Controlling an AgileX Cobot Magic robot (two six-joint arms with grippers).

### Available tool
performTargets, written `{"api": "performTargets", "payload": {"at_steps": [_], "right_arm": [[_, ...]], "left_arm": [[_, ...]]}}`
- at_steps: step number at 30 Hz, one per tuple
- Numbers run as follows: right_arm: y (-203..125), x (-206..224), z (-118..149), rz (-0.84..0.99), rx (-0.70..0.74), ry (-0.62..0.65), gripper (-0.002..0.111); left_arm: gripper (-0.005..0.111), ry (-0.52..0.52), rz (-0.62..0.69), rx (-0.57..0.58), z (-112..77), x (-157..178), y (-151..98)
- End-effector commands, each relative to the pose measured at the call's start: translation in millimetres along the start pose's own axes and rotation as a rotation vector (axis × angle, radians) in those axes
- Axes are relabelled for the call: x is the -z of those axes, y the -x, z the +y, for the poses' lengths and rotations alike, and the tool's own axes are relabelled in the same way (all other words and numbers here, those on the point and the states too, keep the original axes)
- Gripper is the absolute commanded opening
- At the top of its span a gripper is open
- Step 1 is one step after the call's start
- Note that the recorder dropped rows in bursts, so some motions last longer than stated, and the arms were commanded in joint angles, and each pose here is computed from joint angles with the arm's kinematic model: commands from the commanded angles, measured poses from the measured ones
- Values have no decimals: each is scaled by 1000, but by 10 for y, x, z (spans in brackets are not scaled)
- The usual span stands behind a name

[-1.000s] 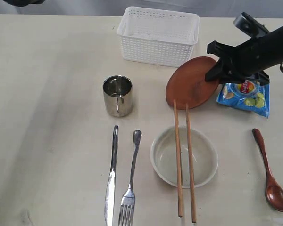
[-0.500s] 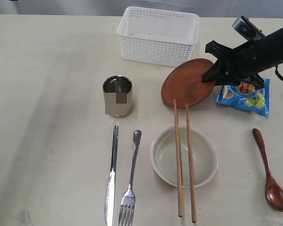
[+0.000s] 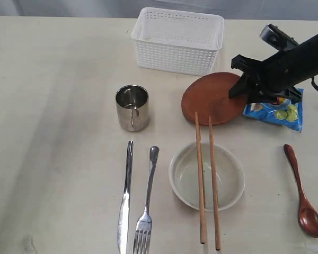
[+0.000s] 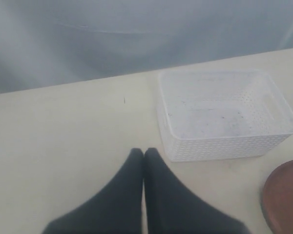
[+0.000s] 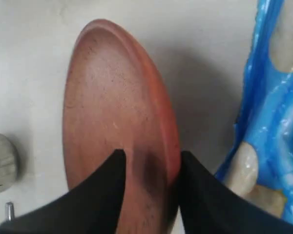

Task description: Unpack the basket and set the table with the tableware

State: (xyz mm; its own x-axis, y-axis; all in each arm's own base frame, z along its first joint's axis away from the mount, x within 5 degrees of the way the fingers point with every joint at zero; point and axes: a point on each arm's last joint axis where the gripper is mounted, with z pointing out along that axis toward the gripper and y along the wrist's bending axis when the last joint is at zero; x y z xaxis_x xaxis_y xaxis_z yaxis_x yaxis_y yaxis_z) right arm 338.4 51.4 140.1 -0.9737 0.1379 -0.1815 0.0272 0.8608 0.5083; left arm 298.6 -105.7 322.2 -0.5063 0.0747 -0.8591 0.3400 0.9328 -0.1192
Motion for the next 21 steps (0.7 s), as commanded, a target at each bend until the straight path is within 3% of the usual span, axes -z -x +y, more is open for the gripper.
{"api": "performTargets", "payload": {"at_steps": [1,13,17,21], "right_arm": [[8,3,-19,-9,2,-15,40],[83,92,61,-28,-13,6,40],[173,329,184,-52,38,23,40],[203,672,114,-61,46,-76,40]], "left_arm": [[0,7,-28,-8,8,29,25],[0,10,-39,-8,10,29,35],[0,10,-39,-8,10,29,35],[0,10,-39,-8,10,29,35]]}}
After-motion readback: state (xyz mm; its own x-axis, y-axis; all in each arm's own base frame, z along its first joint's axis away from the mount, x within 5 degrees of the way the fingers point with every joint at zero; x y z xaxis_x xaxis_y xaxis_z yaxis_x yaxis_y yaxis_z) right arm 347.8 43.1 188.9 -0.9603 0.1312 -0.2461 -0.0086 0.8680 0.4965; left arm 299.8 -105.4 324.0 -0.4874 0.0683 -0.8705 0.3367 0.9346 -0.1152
